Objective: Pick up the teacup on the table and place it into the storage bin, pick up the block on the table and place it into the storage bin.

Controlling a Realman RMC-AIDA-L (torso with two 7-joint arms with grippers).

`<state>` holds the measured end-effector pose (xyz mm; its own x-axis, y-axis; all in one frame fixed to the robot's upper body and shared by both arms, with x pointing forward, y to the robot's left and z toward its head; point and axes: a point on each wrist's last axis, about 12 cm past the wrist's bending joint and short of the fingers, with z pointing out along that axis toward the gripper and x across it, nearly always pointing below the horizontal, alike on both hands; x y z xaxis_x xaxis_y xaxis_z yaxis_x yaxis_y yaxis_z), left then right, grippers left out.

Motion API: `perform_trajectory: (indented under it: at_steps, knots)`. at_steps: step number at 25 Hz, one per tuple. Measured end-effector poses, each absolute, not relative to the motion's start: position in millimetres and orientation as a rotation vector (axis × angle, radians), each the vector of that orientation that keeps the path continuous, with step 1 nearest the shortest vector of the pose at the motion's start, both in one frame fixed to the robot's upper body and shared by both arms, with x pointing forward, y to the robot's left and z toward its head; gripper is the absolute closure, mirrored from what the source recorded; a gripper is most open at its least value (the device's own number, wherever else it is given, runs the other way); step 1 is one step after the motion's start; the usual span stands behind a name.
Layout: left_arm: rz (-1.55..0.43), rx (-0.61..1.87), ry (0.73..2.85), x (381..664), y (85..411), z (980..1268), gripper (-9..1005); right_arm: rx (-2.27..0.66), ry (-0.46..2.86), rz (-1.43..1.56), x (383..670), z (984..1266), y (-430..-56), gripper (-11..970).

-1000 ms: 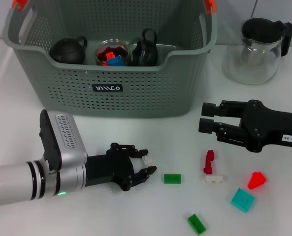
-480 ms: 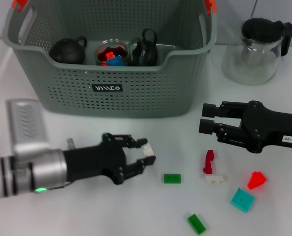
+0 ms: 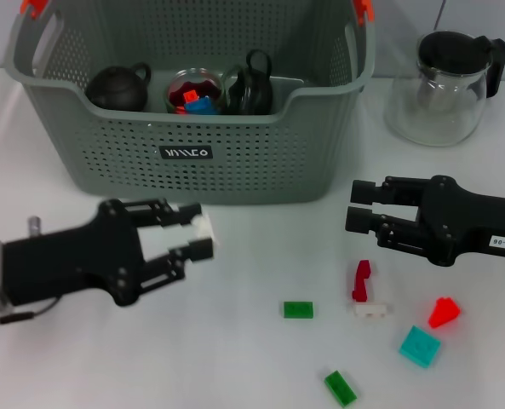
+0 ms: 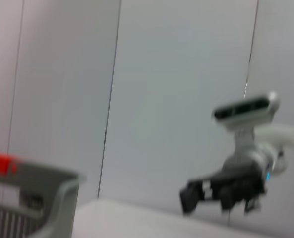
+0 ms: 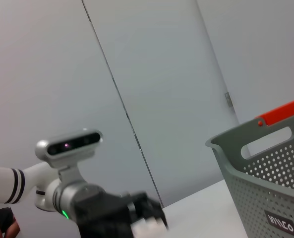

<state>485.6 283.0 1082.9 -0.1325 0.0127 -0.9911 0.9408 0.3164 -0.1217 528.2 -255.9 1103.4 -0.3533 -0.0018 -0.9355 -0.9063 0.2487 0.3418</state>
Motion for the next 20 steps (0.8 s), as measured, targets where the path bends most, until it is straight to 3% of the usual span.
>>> perform_trajectory:
  at_steps: [10,20]
  knots:
    - [-1.123,0.724,1.302,498.4,305.5,1124.0,590,-0.856,1.612,1.248,525.9,1100.8,-256.6,465]
    - [-1.125,0.608,1.438,557.3,311.6,1178.7,586,-0.858,1.611,1.249,526.5,1100.9,-256.5,465]
